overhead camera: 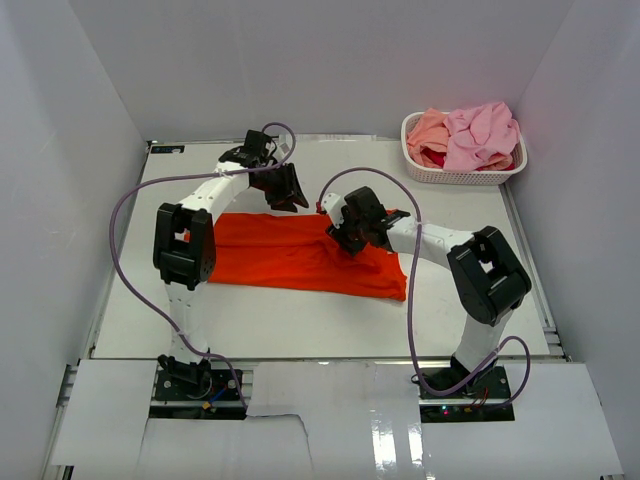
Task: Fold and stack the t-shirts
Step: Fold the other side of the tshirt into a rectangle
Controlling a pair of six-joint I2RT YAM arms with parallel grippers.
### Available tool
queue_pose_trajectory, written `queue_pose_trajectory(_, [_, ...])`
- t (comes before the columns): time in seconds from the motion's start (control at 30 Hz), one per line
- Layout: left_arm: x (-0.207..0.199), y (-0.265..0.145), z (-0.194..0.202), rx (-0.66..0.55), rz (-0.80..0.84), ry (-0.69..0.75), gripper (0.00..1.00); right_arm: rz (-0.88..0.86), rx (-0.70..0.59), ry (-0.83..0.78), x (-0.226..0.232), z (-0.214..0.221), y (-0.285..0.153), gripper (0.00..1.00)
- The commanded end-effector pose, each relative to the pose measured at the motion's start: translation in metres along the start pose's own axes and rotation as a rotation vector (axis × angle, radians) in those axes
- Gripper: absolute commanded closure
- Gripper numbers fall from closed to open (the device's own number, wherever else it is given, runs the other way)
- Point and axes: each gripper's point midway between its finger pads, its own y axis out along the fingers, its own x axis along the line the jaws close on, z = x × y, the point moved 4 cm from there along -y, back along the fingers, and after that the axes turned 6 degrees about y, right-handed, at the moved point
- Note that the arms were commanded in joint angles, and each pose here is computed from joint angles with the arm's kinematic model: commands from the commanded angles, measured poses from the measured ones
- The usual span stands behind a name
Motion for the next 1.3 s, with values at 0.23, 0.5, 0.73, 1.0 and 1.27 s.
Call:
queue_pose_trajectory(0.23, [-0.006,-0.012,-0.002,-0.012,0.029,0.019,0.49,-0.091,-0.007,-0.001,0.011,-0.011,-0.004,0.73])
queue_pose_trajectory(0.5, [-0.004,-0.011,0.000,-0.007,0.027,0.011,0.49,-0.174,0.002,0.023,0.022,-0.016,-0.009,0.80])
queue_pose_trajectory(0.73, [-0.003,-0.009,0.001,-0.004,0.022,0.007,0.49,-0.234,0.016,0.077,0.033,-0.017,-0.013,0.78])
queue_pose_trajectory(1.0, [-0.003,-0.009,0.001,-0.002,0.023,0.004,0.49,-0.293,0.028,0.143,0.043,-0.019,-0.011,0.79])
queue_pose_trajectory(1.27, [0.001,-0.007,0.004,0.008,0.015,0.000,0.49,-0.329,0.062,0.202,0.054,-0.015,0.000,0.80])
